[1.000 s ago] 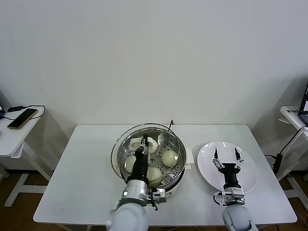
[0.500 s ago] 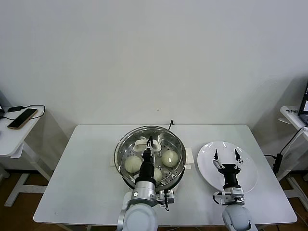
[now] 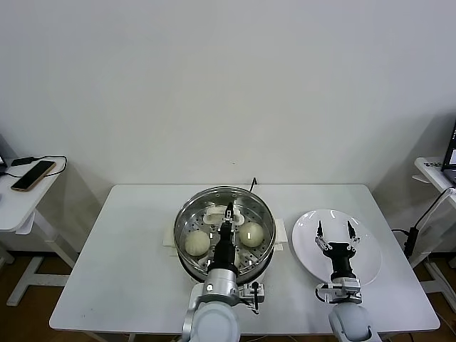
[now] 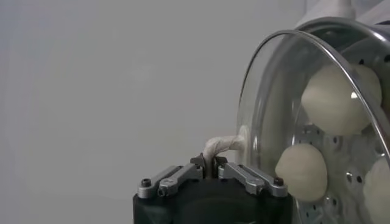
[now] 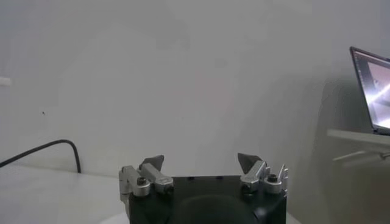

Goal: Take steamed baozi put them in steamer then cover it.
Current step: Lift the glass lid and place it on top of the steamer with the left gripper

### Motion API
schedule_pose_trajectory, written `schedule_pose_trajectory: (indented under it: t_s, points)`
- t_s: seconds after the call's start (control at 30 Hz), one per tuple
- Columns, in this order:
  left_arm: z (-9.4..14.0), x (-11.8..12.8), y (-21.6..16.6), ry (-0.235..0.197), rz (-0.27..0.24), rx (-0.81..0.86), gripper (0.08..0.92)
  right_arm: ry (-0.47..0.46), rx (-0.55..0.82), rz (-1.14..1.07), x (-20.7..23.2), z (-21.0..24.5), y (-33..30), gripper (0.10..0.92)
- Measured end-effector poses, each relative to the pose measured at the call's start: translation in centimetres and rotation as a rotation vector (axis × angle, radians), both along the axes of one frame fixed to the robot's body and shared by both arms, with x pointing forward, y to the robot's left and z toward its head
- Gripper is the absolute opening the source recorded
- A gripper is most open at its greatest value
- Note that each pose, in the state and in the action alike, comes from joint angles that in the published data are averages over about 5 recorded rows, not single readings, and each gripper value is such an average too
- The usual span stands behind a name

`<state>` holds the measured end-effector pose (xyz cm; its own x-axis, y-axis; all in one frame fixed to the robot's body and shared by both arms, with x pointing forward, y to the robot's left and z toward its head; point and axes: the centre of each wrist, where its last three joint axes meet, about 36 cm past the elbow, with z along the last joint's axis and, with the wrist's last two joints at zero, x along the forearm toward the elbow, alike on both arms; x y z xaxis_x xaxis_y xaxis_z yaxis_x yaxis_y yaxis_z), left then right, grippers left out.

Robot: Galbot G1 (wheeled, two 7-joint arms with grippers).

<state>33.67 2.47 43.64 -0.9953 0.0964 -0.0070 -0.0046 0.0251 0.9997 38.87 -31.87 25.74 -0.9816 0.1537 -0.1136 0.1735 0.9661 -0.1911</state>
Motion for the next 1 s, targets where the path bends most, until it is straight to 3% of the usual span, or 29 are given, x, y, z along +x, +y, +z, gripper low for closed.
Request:
schedule_pose_trajectory:
  t_s: [1.0]
  points:
    - [-0.83,0.3,-0.39,0.016,0.006,0.031,0.194,-0.004,-0.001,-0.006,0.11,0.15,-0.22,0.823]
